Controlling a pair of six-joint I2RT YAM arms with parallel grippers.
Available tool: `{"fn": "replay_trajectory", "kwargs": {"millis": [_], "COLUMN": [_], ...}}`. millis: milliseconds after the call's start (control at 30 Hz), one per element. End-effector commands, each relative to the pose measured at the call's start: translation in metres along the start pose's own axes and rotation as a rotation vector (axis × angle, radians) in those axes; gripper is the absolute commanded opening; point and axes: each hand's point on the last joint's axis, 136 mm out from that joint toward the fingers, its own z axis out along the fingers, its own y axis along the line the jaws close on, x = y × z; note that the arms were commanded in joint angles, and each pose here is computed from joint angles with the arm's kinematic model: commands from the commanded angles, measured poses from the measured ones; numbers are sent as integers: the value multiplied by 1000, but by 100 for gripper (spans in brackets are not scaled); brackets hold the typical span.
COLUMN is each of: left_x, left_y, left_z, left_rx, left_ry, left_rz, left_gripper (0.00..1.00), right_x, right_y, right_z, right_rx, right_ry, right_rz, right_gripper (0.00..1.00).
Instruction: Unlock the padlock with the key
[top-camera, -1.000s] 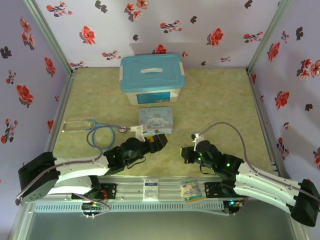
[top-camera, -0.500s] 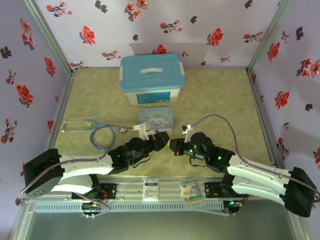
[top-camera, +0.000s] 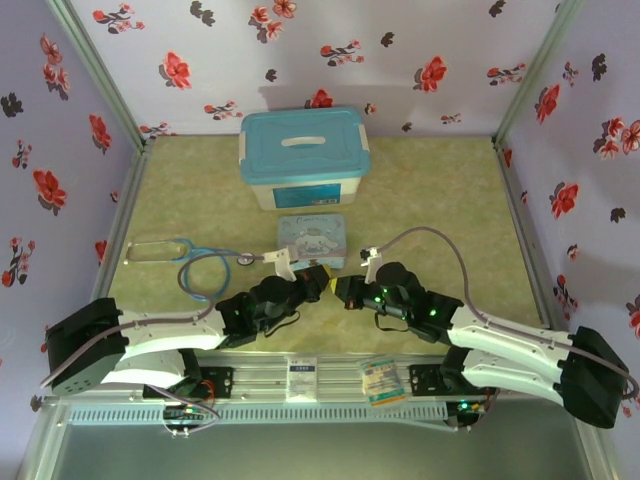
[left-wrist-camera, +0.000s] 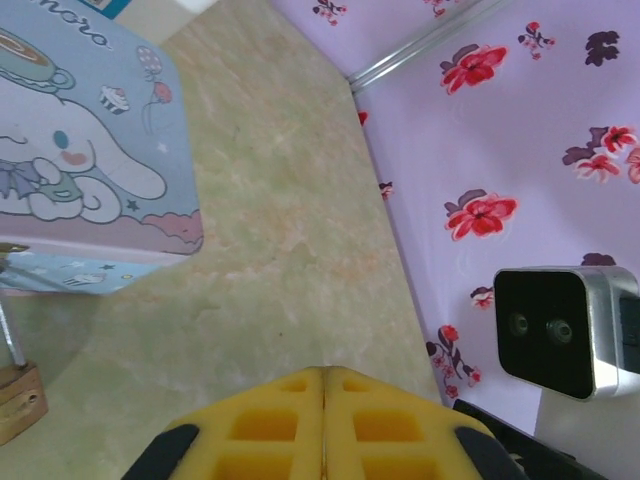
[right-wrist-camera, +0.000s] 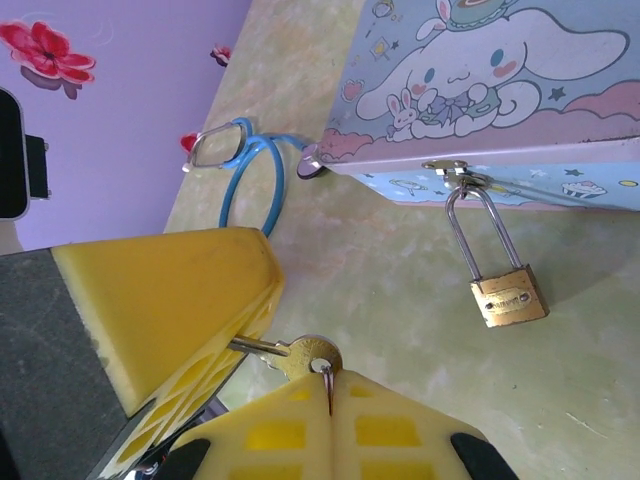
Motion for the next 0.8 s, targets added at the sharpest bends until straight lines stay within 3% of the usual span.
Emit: {"fn": "replay_trajectory", "kwargs": {"millis": [0, 233, 333, 400, 433, 500, 533, 667, 767], "left_x": [-3, -4, -3, -4, -5, -8, -10, -20, -31], "left_y": [-2, 3, 1, -1, -3, -4, -5, -17, -34], "left_z": [-4, -4, -3, -4, -5, -8, -10, -20, -29], "left_rx": [-5, -22, -10, 3, 10, 16, 21, 80, 183], "left_ry": [-8, -17, -16, -21, -23, -31, -35, -65, -93], "left_rz": [-1, 7, 5, 2, 0, 2, 0, 13, 10], "left_gripper": [10, 14, 1, 0, 0, 0, 0, 0, 0], "right_x": [-18, -18, -17, -16, -16, -16, -17, -27, -47], "right_y": [27, 30, 33, 33, 32, 30, 29, 32, 55], "right_z": [-1, 1, 3, 3, 2, -3, -6, -25, -41], "right_rx": [-85, -102, -112, -108, -104, -91, -89, -163, -327], "right_ry": [-39, -37, -24, -16, -15, -16, -21, -66, -135], "right_rz": [13, 28, 37, 33, 27, 4, -11, -21, 10], "right_gripper": [0, 0, 0, 1, 15, 58, 70, 99, 100]}}
